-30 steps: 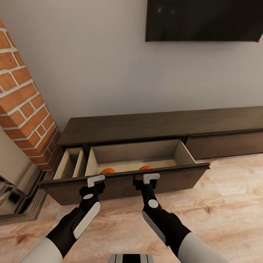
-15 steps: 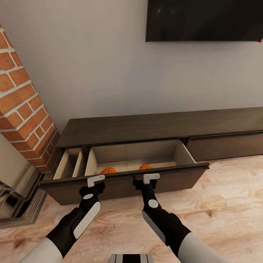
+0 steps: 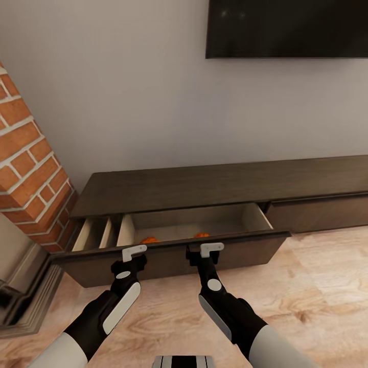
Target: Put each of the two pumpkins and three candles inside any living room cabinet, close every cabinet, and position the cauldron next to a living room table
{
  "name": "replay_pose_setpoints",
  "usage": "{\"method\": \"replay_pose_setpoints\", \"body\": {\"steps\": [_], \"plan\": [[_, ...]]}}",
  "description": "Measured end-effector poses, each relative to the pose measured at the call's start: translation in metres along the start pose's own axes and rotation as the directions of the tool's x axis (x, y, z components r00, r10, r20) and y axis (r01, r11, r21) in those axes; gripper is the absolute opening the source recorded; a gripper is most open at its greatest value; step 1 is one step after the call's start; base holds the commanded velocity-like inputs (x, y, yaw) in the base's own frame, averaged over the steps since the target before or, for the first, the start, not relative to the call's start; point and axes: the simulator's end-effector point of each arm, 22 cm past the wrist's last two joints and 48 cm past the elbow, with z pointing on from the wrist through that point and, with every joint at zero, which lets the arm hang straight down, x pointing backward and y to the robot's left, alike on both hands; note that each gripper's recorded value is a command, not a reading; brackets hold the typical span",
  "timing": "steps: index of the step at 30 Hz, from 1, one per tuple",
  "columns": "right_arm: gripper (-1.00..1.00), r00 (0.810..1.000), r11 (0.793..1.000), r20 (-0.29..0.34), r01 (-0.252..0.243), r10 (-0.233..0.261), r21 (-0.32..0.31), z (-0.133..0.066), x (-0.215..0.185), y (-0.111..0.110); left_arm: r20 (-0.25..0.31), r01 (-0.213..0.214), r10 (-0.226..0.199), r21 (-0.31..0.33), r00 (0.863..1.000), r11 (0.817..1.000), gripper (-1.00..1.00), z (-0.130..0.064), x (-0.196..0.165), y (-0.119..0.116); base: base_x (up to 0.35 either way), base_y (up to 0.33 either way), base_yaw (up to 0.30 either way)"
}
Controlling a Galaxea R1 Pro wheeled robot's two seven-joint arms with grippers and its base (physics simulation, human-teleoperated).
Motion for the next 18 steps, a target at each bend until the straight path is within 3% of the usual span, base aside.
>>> {"method": "replay_pose_setpoints", "body": {"steps": [18], "plan": [[1.00,1.000,1.000,0.001,0.001,-0.001,0.000,0.0001,-0.0002,-0.0001,0.001,-0.002,0.002,0.000,1.000,1.000,1.00,0.0000,0.0000,-0.0002,0.233,0.000,0.000]]}}
